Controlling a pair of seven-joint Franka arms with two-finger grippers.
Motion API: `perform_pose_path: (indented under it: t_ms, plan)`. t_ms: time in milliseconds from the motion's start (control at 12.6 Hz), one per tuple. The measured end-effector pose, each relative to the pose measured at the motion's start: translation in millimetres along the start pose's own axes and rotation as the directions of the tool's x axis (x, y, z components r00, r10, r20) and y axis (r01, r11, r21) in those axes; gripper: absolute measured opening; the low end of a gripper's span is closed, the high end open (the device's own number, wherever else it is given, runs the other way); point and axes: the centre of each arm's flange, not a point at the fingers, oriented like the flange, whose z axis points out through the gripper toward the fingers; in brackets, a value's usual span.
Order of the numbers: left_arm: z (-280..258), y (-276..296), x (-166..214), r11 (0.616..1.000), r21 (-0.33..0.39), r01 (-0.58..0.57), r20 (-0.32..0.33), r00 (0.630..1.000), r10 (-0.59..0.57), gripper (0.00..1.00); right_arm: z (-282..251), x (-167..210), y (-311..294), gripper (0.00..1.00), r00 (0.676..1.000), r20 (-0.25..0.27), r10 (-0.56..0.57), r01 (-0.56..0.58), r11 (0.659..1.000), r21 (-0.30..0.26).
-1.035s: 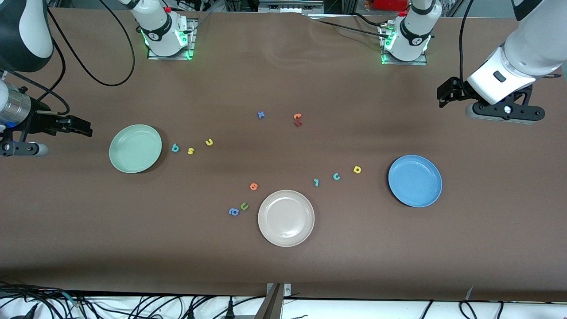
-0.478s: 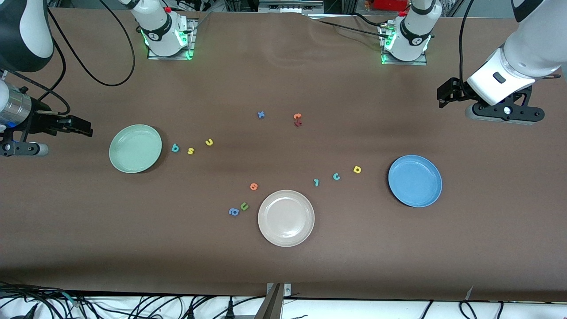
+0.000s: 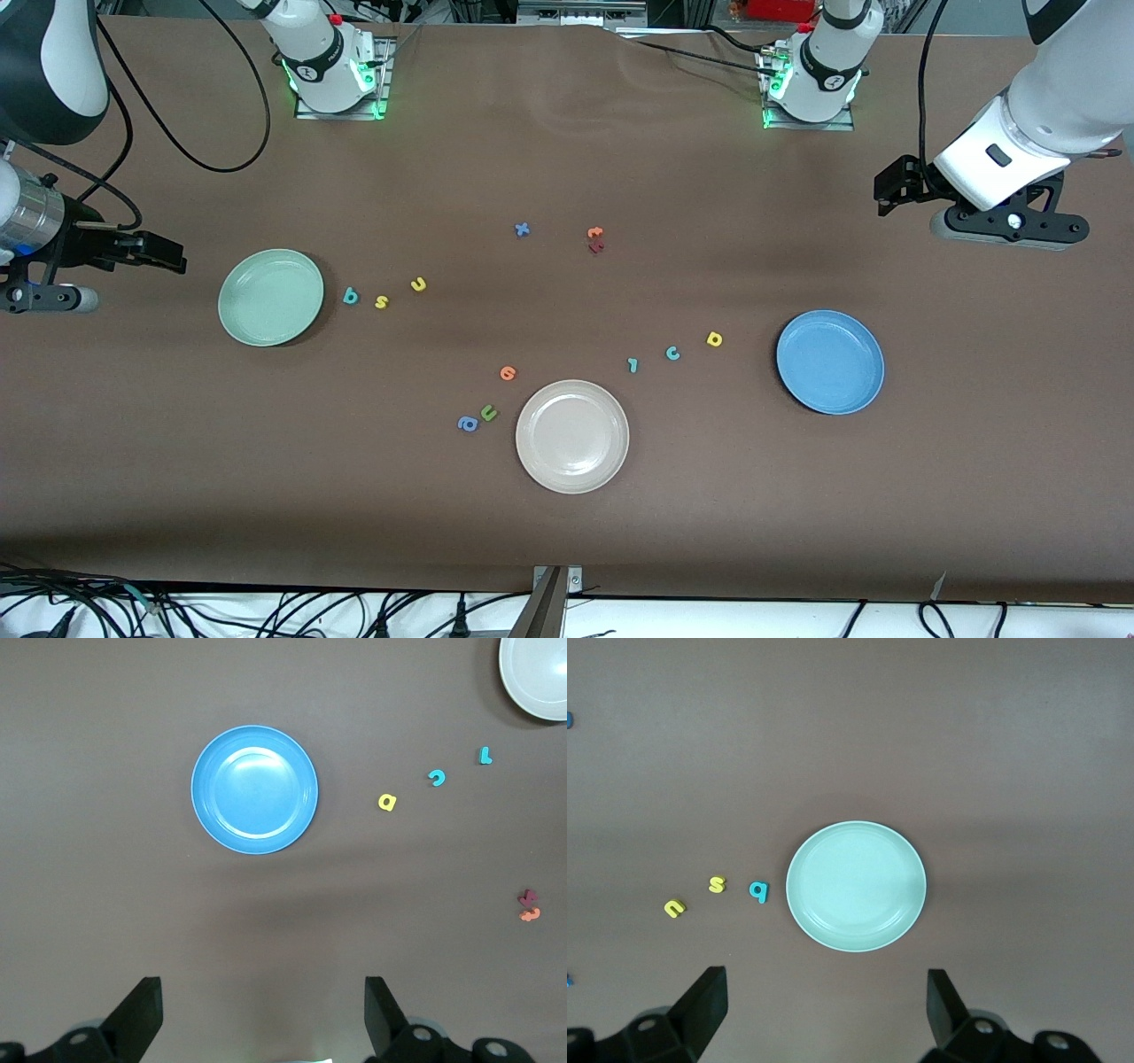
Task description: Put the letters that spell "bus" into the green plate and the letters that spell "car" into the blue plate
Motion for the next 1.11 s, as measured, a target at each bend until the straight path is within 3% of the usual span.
perform_pose_path:
  t_ms: [1114]
  plan:
    - [11.0, 3.2, 5.6, 1.000, -0.010, -0.005, 0.024, 1.000, 0.005, 1.00, -0.1, -0.1, -13.7, 1.00, 0.999, 0.000, 0.041, -0.041, 0.999, 0.002]
